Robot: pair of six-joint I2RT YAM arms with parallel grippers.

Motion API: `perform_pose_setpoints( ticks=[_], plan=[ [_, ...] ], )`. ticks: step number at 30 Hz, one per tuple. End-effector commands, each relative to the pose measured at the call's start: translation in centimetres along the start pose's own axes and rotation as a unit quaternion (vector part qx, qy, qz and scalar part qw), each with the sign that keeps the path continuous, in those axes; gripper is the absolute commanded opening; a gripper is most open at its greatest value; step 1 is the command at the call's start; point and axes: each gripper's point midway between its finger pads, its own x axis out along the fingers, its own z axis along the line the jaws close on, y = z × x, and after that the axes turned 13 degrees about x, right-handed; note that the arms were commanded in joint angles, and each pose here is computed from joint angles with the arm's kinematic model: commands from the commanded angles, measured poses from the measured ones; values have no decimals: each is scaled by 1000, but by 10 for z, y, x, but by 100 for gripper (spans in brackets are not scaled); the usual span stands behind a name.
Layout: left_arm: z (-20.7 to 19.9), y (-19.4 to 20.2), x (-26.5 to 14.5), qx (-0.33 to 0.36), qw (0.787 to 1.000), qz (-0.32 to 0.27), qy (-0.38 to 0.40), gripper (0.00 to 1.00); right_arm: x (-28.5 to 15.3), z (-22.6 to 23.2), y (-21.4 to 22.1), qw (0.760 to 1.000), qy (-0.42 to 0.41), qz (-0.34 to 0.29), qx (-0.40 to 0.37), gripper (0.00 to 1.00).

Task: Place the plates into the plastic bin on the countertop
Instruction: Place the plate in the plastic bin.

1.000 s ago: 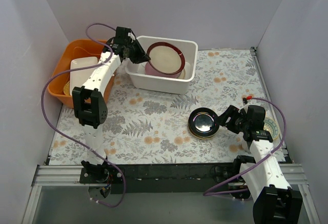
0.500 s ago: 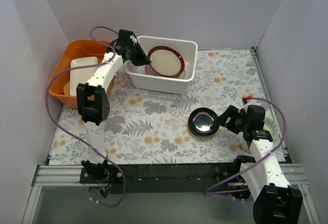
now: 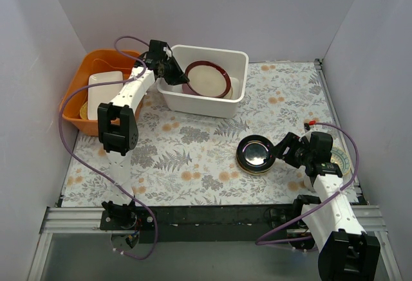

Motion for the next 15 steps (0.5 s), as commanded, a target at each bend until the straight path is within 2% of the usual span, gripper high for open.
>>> perform_pose_setpoints(
  ticks=[1, 6, 11, 12, 13, 15],
  plan=[
    [-28, -26, -17, 12, 997, -35, 62, 0, 1, 7, -6, 1000, -17, -7, -10, 73],
    [-17, -15, -9, 2, 998, -15, 60, 0, 1, 8, -5, 1000, -19, -4, -9, 72],
    [-10, -10, -11, -4, 998, -13, 53, 10, 1, 10, -4, 1000, -23, 1, -7, 72],
    [-8, -11, -12, -3, 999, -14, 52, 15, 1, 10, -4, 1000, -24, 0, -8, 73],
    [-6, -10, -13, -3, 999, -14, 50, 30, 1, 10, -4, 1000, -24, 0, -8, 73],
    [-5, -12, -15, -1, 999, -16, 47, 47, 1, 9, -2, 1000, -24, 3, -7, 72]
  ],
)
